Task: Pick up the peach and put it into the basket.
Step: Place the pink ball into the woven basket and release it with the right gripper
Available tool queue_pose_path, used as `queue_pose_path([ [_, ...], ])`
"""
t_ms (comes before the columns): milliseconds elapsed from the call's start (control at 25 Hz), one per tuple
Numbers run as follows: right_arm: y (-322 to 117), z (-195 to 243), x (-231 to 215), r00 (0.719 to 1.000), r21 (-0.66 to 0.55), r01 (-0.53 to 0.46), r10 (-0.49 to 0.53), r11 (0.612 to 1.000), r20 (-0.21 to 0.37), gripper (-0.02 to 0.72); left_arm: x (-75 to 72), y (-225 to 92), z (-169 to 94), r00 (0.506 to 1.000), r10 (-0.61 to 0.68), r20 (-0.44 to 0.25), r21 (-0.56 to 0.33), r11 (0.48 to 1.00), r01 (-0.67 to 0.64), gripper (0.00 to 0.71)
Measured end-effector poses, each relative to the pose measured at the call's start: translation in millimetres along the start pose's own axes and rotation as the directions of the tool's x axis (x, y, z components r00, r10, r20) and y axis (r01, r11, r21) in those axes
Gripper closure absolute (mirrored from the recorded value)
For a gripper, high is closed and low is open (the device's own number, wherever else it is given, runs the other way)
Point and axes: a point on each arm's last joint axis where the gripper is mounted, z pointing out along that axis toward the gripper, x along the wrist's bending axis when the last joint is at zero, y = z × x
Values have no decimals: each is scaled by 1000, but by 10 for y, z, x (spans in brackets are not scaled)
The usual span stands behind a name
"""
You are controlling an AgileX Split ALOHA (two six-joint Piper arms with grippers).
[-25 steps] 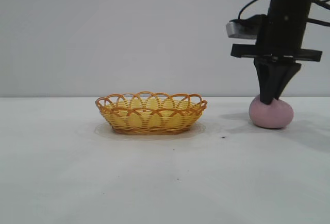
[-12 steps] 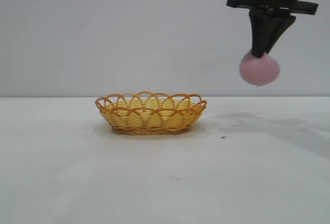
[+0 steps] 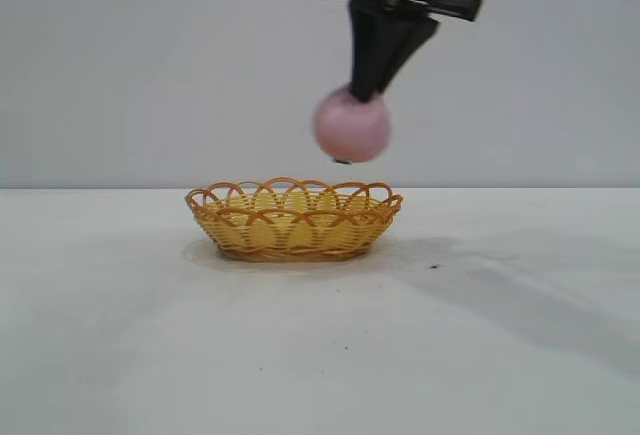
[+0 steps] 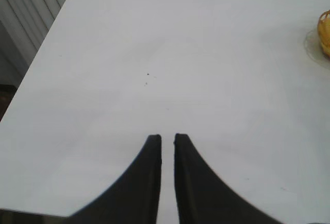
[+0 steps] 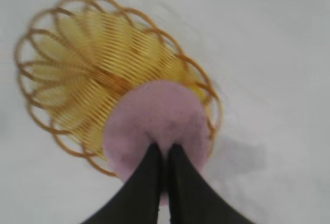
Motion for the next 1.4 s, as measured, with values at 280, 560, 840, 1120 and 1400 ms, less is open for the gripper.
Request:
queue_pose_path([
  [280,7,125,13,1000,-10,-5,4,1000,-24,703,0,0,0,1000,0,0,0,1000,0,651],
  [560,85,339,-3,999,5,-2,3,1000,-45,703,0,0,0,1000,0,0,0,1000,0,651],
  [840,55,467,-5,998,39,6,-4,999,-60,703,0,0,0,1000,0,0,0,1000,0,651],
  [1120,47,471,-1,998,50,10,-6,999,-64,433,0,0,0,1000,0,0,0,1000,0,651],
  [1400,152,76,-70,999,-25,41,-42,999,-27,415,0,0,0,1000,0,0,0,1000,0,651],
])
